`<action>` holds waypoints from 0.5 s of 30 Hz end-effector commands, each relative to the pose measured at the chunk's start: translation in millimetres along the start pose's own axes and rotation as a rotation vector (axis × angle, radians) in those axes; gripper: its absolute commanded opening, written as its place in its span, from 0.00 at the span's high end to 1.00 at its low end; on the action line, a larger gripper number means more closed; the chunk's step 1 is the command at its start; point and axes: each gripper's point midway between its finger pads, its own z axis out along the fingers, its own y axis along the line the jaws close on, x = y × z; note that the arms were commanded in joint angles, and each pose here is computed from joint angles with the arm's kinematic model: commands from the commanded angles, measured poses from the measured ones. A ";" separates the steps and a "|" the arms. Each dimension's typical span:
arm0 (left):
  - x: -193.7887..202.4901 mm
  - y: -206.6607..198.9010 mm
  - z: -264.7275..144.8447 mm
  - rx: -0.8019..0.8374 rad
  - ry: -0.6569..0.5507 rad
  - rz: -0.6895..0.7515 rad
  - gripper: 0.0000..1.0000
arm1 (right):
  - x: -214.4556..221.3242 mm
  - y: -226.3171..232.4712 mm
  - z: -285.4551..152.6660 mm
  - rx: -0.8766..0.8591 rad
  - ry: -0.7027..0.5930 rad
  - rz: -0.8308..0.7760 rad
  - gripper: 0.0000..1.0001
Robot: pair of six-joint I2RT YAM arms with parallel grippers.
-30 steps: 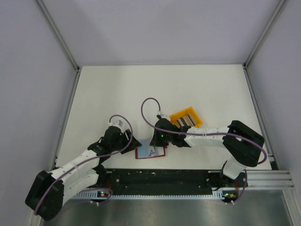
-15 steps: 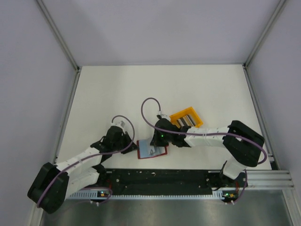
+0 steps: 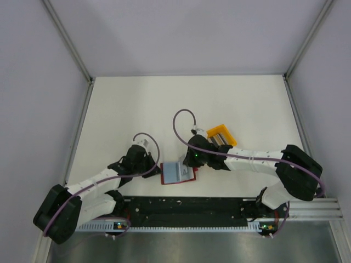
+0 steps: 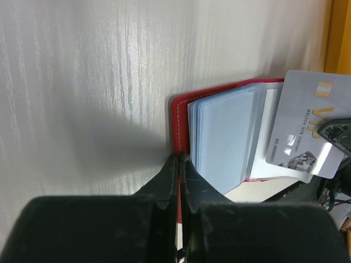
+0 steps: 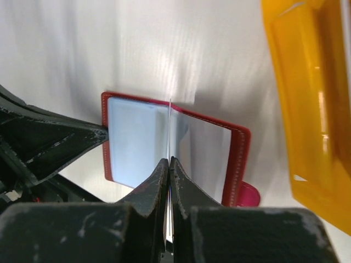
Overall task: Put the credit cards into the card holder
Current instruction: Insert the credit card into the card holder.
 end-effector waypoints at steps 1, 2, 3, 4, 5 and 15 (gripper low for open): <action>2.4 14.5 -1.5 -0.071 0.007 0.035 1.00 | -5.7 -20.6 -8.7 0.049 -0.037 -0.007 1.00; 1.9 14.1 -1.4 -0.069 0.005 0.037 1.00 | -4.3 -18.8 -8.2 0.034 -0.035 -0.007 1.00; 2.3 13.8 -1.3 -0.066 0.007 0.040 1.00 | -2.2 -16.7 -7.9 0.018 -0.029 0.000 1.00; 2.6 13.0 -1.1 -0.062 0.010 0.038 1.00 | -1.1 -12.6 -7.4 -0.008 -0.022 0.006 1.00; 1.8 12.2 -0.7 -0.059 0.007 0.039 1.00 | 1.0 -8.1 -6.5 -0.035 -0.017 0.015 1.00; 2.9 15.0 0.5 -0.069 0.004 0.024 1.00 | 7.5 7.5 -1.5 -0.189 -0.035 0.103 1.00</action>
